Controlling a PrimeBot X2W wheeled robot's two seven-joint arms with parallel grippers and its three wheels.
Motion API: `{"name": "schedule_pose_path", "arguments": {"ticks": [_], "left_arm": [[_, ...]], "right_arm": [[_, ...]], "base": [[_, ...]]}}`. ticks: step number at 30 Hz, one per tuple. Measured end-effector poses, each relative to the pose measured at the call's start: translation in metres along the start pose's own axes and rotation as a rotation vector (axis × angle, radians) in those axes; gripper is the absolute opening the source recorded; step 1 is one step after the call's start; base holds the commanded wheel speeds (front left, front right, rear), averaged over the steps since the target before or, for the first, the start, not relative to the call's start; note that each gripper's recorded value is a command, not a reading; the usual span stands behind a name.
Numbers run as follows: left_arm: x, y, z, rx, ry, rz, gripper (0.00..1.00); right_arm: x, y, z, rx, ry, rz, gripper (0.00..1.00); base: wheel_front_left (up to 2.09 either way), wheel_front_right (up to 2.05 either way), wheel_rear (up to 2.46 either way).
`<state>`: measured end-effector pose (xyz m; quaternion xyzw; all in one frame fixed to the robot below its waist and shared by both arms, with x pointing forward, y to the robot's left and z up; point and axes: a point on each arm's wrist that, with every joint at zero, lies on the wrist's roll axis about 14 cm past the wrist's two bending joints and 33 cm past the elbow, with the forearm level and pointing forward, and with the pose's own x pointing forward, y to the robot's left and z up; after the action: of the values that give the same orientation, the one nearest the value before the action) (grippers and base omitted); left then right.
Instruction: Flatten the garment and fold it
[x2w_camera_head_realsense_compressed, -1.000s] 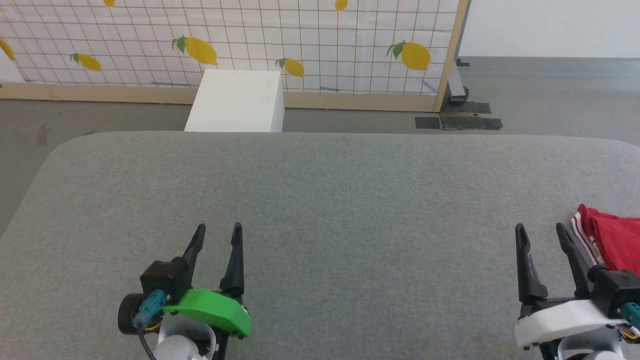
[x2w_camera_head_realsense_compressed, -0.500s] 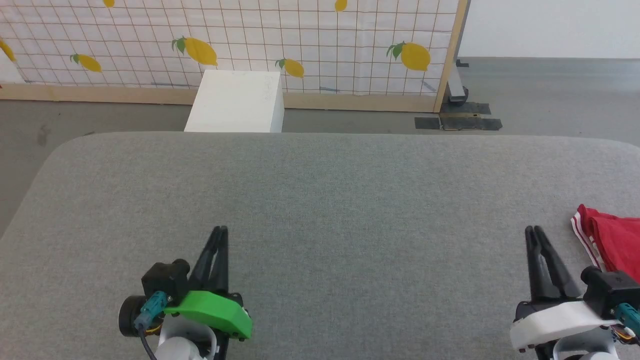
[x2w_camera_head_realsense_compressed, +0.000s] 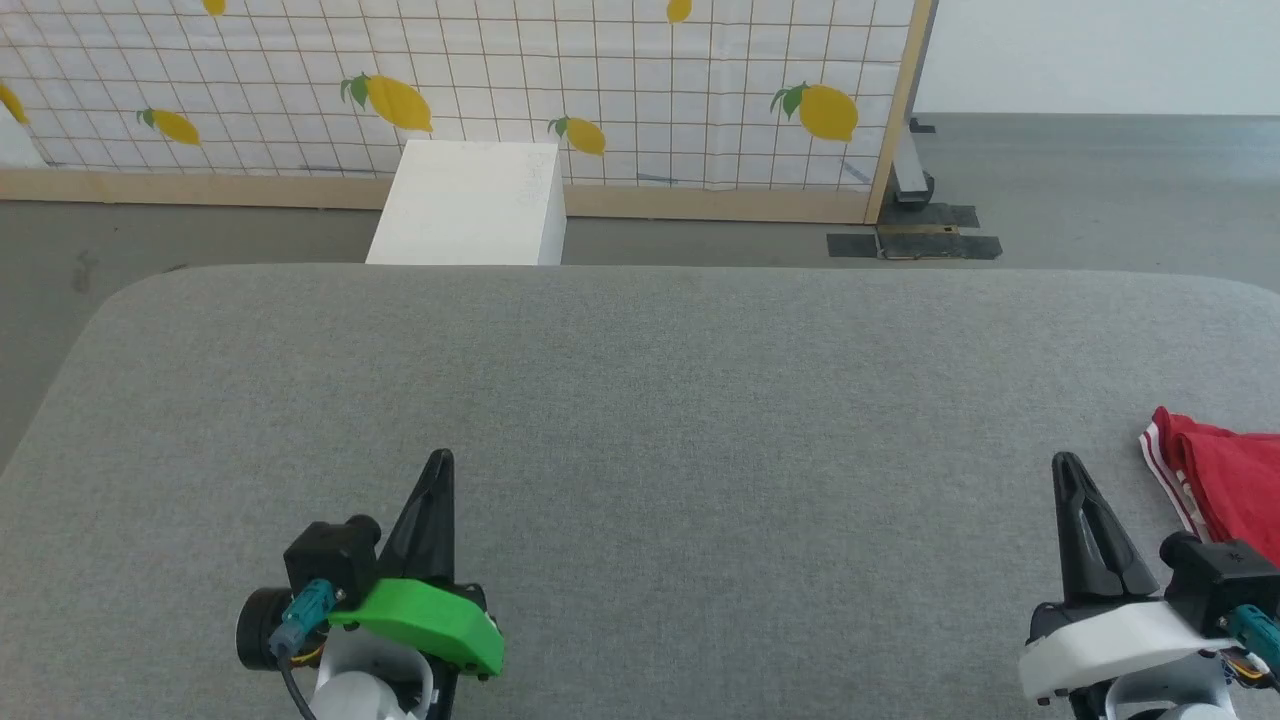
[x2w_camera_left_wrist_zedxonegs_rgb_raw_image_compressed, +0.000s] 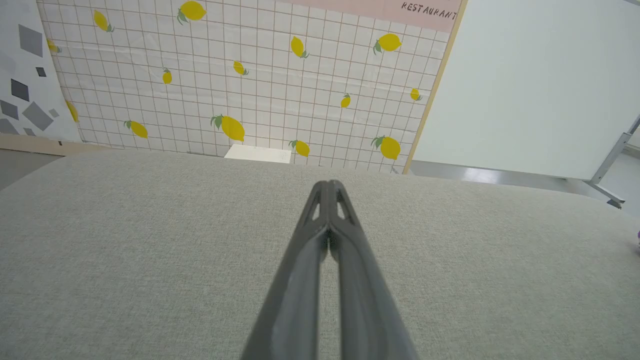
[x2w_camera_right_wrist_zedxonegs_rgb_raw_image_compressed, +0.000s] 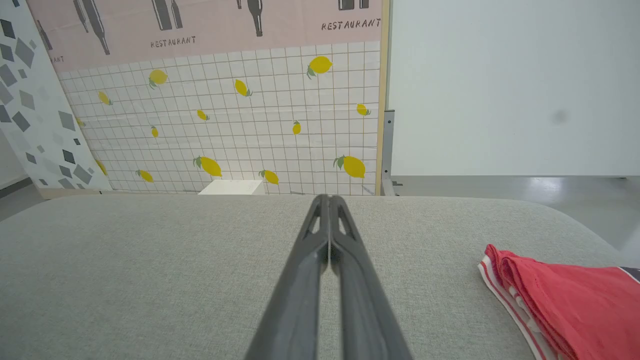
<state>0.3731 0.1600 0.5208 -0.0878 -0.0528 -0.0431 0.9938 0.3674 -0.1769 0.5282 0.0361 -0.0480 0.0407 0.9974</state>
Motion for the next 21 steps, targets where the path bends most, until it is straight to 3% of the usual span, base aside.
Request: {"name": "schedule_pose_path", "arguments": {"ticks": [21], "left_arm": [[0.0028, 0.0014, 0.0037, 0.029, 0.013, 0.006, 0.0]], "right_arm": [[-0.0008, 0.003, -0.0042, -0.017, 0.032, 0.01, 0.0]], "base": [[0.0, 0.0, 0.0]]}}
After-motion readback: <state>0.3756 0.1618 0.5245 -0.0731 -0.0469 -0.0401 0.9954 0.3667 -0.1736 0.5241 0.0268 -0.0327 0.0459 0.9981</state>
